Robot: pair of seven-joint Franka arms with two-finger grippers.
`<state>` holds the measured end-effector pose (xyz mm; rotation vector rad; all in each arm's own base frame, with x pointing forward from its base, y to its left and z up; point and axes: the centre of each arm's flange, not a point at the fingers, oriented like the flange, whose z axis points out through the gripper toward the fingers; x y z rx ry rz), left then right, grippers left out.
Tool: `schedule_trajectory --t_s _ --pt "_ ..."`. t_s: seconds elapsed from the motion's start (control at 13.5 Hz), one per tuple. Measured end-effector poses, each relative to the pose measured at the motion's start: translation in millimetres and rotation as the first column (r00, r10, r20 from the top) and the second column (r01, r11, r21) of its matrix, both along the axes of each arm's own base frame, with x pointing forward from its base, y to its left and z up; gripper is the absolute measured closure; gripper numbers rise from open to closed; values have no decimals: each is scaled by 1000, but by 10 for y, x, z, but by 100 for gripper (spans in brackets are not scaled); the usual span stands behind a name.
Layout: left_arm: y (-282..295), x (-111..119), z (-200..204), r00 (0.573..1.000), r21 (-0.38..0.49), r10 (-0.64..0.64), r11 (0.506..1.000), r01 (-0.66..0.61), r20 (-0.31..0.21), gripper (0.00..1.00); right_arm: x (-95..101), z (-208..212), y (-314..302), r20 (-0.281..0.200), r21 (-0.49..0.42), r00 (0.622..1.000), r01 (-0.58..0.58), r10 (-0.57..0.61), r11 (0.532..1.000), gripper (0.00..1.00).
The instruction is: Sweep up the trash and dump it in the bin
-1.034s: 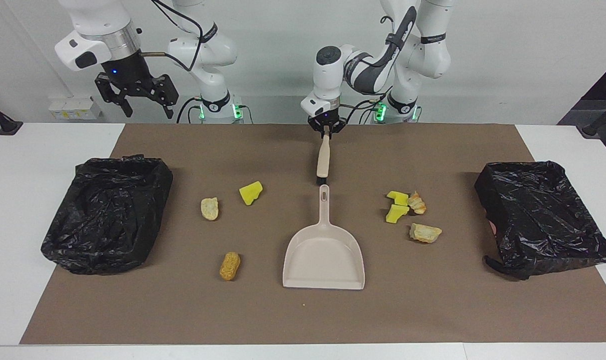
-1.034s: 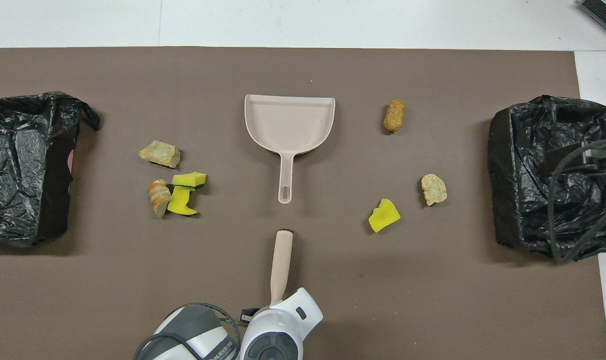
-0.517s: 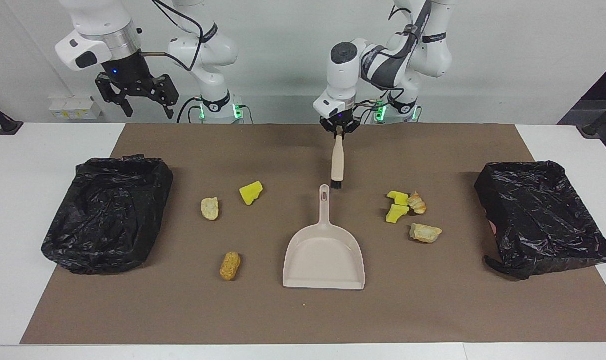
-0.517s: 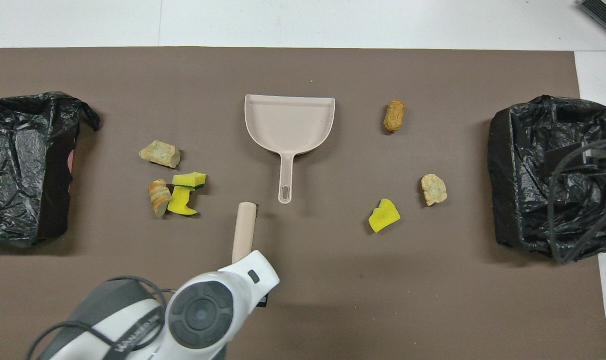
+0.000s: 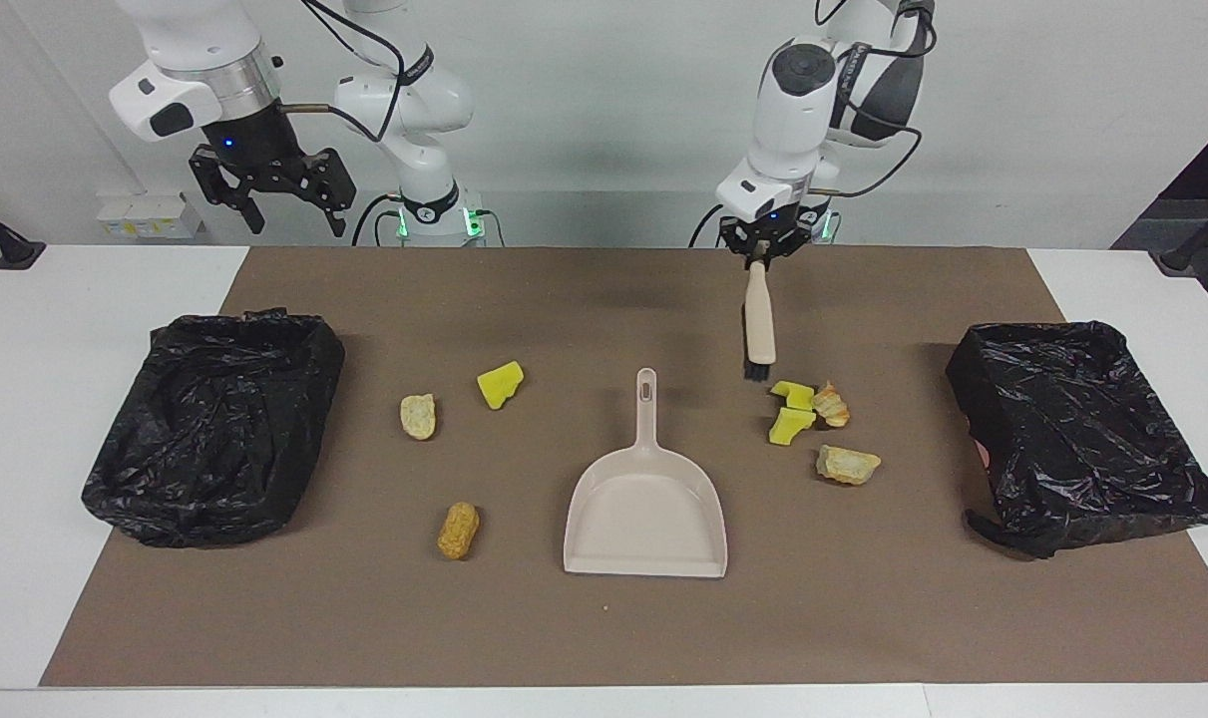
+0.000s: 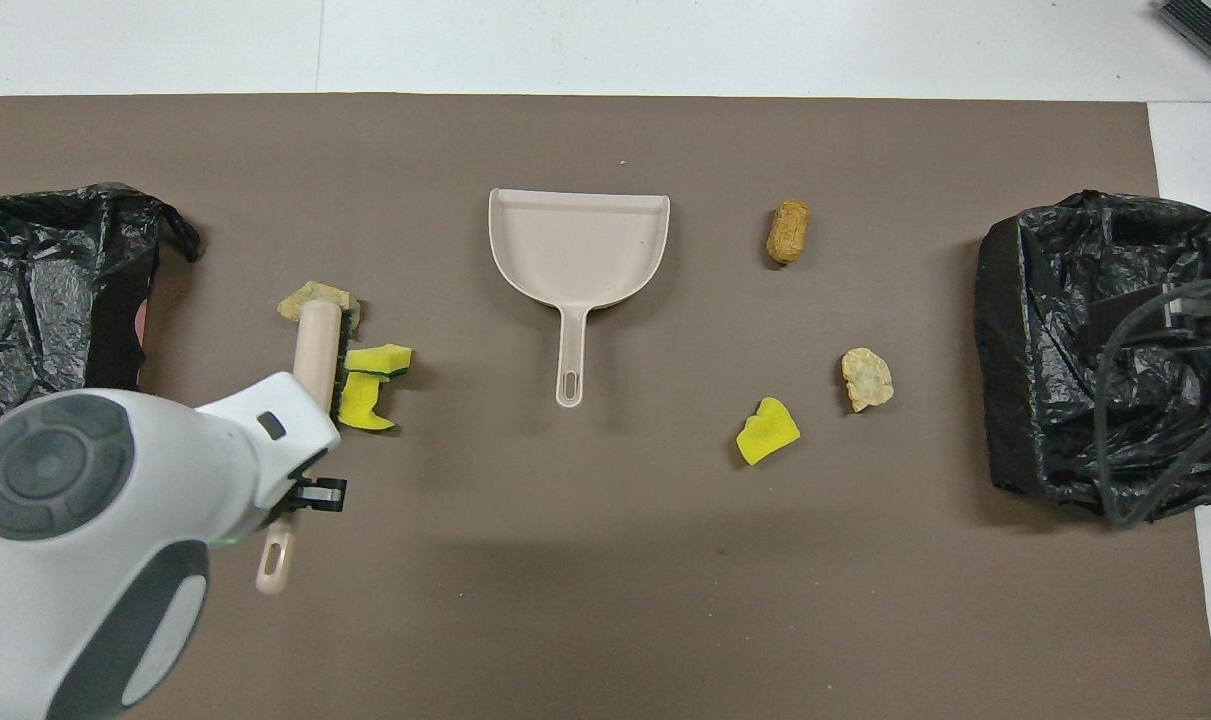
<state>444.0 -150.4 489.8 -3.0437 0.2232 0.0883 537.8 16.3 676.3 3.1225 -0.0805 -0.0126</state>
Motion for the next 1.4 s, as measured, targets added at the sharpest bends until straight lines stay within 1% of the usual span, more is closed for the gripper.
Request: schedule_trajectory --t_s 0.15,0.22,0.37,0.59,0.74,0.81,1.03,1.26,1.4 --pt "451 401 26 1000 -10 28 1000 -28 -1 74 0 0 0 0 0 1000 0 0 1000 0" --pt "643 555 10 1000 -14 28 1000 -28 -5 74 0 0 0 0 0 1000 0 0 1000 0" --pt "937 773 -93 1000 -10 19 1000 -20 -17 74 0 0 0 0 0 1000 0 0 1000 0" --pt "1314 1041 -324 999 45 -23 999 24 -33 74 0 0 1 0 0 1000 0 0 1000 0" --pt "1311 1243 -628 998 57 -48 997 49 -27 74 -1 0 23 0 1 1000 -4 4 1000 0" --pt "1268 1304 -782 998 55 -59 997 61 -34 74 -1 0 37 0 1 1000 -7 7 1000 0" --pt "1107 1326 -1067 993 49 -89 994 93 -74 74 -2 -1 51 -1 1 1000 -9 9 1000 0" --pt "975 1196 -1213 987 49 -115 991 121 -110 74 -18 -13 57 -15 0 1000 -10 10 1000 0" --pt "847 1059 -1273 982 50 -140 988 147 -131 74 -25 -13 56 -18 0 1000 -10 10 1000 0"
